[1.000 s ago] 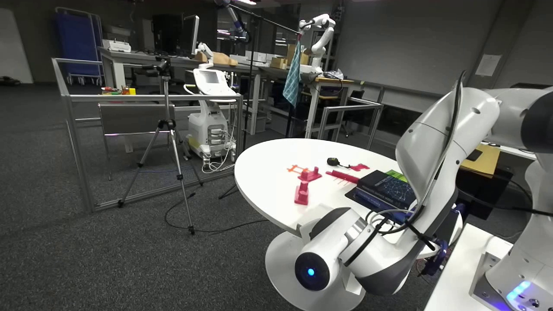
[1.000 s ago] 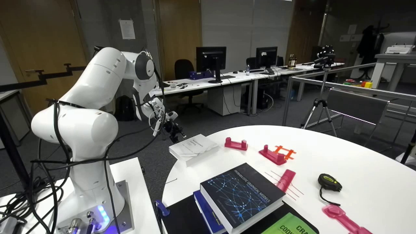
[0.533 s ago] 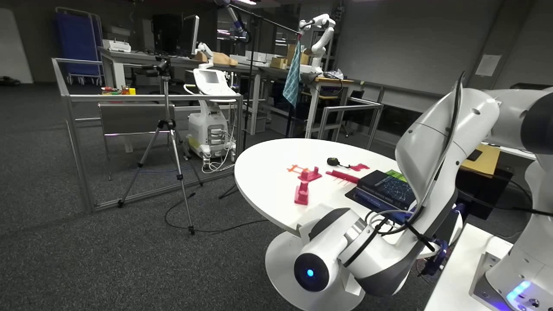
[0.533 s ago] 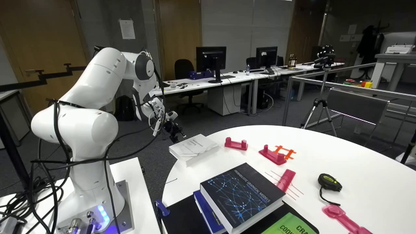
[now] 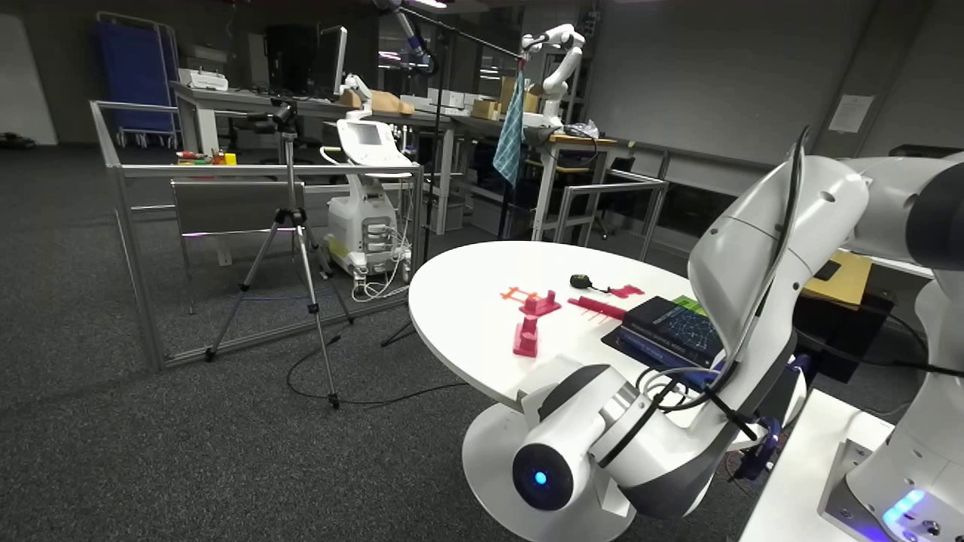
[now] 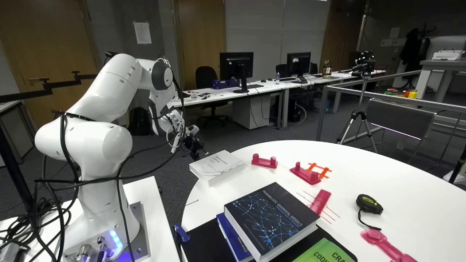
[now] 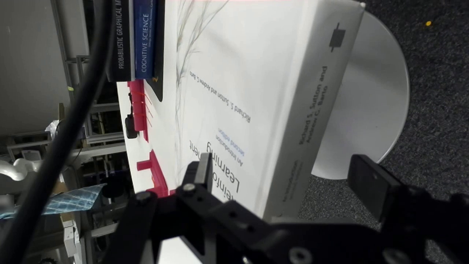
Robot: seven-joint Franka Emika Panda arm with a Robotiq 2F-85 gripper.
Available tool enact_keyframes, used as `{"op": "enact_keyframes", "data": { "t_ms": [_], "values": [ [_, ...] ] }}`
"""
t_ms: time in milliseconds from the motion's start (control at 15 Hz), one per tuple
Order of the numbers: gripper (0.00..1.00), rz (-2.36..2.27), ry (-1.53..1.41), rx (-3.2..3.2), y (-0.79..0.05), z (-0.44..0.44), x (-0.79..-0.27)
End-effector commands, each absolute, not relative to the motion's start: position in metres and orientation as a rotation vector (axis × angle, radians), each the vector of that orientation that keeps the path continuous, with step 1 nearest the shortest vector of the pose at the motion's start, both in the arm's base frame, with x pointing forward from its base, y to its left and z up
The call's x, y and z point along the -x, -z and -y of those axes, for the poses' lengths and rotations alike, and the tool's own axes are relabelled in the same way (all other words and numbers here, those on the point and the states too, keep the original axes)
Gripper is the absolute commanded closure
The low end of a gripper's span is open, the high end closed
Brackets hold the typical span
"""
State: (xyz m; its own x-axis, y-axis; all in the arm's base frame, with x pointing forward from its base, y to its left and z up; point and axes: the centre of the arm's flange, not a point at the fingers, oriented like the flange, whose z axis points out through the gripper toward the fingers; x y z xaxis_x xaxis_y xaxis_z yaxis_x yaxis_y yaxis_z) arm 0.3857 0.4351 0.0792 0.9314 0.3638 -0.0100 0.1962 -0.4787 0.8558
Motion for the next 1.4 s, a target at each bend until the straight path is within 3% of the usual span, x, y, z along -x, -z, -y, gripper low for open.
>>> {"op": "enact_keyframes", "data": {
  "t_ms": [0, 1333],
  "values": [
    [0.0, -0.375, -0.22, -2.059, -0.079, -0.441, -0.39],
    [0.0, -0.278, -0.18, -1.841, -0.035, -0.454, -0.4]
  ]
}}
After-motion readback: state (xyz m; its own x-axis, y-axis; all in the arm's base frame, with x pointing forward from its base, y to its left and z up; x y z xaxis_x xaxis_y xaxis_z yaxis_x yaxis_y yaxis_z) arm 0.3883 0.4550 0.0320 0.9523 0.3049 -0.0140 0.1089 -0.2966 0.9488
